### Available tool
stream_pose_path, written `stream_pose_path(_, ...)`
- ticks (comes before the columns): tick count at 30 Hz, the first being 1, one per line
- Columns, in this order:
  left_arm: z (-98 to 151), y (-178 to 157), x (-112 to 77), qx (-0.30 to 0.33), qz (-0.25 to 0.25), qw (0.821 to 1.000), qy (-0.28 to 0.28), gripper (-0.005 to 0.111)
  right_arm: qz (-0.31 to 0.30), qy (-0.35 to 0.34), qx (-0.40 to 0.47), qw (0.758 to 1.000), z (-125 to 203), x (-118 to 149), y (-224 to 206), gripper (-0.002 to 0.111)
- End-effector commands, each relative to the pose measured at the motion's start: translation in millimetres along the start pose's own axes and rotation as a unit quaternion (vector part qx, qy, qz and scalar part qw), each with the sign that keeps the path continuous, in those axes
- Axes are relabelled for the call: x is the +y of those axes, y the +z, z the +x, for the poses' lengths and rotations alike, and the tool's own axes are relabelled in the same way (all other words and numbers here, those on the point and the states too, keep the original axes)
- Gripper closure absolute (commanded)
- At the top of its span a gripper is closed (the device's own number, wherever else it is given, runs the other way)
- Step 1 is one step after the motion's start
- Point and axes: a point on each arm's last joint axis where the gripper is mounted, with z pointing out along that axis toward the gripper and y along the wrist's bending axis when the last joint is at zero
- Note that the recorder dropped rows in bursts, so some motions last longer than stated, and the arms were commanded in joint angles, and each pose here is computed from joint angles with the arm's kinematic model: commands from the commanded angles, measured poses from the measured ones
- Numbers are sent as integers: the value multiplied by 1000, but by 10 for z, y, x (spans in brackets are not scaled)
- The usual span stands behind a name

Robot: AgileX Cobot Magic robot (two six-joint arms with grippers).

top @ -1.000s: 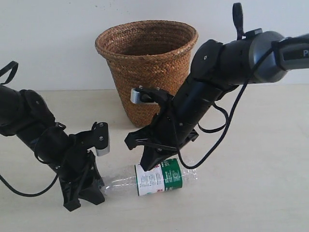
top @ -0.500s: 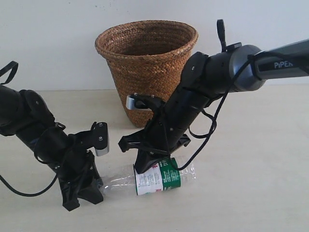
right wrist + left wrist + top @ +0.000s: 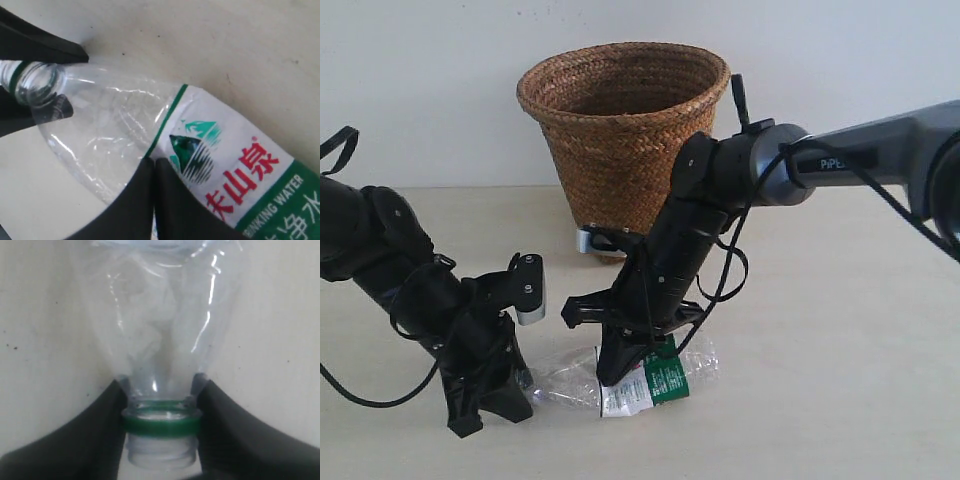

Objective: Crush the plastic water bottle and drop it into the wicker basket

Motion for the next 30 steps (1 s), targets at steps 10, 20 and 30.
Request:
stream_pose_path(10, -44, 2, -4, -12, 4, 1000, -17, 102, 80, 13, 106, 991, -117, -514, 592, 108)
stream_pose_path(20, -19, 2, -4, 2, 4, 1000, -4, 102, 12, -53, 21, 998, -255, -202, -89, 108)
stream_pose_path(30, -13, 2, -4, 5, 4, 1000, -3, 102, 30, -96, -42, 994, -227, 119, -704, 108)
